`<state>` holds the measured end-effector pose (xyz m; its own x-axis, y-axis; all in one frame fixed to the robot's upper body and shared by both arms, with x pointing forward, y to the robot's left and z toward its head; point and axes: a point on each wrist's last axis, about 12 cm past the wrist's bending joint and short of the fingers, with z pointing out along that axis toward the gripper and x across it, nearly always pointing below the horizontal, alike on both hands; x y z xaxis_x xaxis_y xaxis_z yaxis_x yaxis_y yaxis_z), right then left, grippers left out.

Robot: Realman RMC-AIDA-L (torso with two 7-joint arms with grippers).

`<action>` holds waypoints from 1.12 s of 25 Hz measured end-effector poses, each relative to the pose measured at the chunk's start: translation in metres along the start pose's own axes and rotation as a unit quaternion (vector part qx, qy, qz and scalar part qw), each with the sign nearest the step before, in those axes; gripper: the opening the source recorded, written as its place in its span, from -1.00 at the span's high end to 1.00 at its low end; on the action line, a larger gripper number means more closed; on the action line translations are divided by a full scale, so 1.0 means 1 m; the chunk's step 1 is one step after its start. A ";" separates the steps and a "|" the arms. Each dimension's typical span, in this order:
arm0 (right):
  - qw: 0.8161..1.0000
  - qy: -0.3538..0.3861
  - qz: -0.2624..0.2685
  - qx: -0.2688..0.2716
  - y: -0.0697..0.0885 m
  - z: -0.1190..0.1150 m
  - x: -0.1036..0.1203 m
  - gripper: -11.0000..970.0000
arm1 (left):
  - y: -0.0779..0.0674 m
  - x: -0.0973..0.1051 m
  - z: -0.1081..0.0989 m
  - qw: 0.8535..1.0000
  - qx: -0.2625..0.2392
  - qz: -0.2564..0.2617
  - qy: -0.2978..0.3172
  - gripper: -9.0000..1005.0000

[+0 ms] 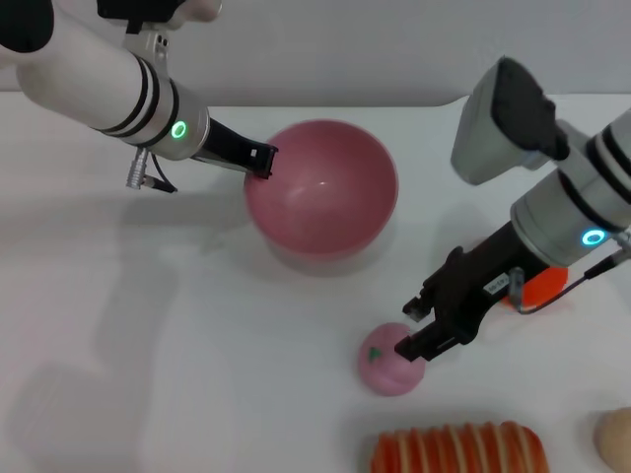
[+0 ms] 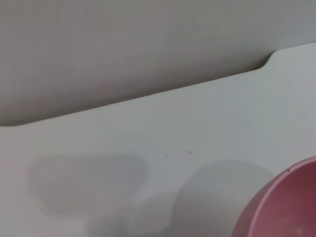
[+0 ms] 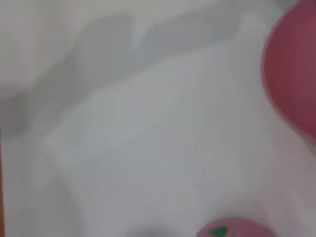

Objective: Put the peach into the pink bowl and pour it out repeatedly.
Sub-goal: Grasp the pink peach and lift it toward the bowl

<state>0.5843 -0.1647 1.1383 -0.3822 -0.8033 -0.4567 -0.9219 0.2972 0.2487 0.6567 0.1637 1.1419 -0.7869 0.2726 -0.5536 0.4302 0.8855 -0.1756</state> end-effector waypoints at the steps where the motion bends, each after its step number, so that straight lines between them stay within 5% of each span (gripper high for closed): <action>1: 1.000 0.003 0.000 -0.002 0.001 0.002 0.000 0.18 | 0.000 0.000 0.000 1.000 0.000 0.001 0.000 0.89; 28: 1.000 0.027 0.014 0.006 -0.006 0.029 -0.008 0.23 | 0.001 0.005 0.002 1.000 0.001 0.010 0.001 0.89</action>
<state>0.5912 -0.1455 1.1153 -0.4045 -0.8206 -0.4036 -0.9116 0.3265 0.2498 0.6542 0.1649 1.1372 -0.7786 0.2907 -0.5561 0.4465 0.8793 -0.1655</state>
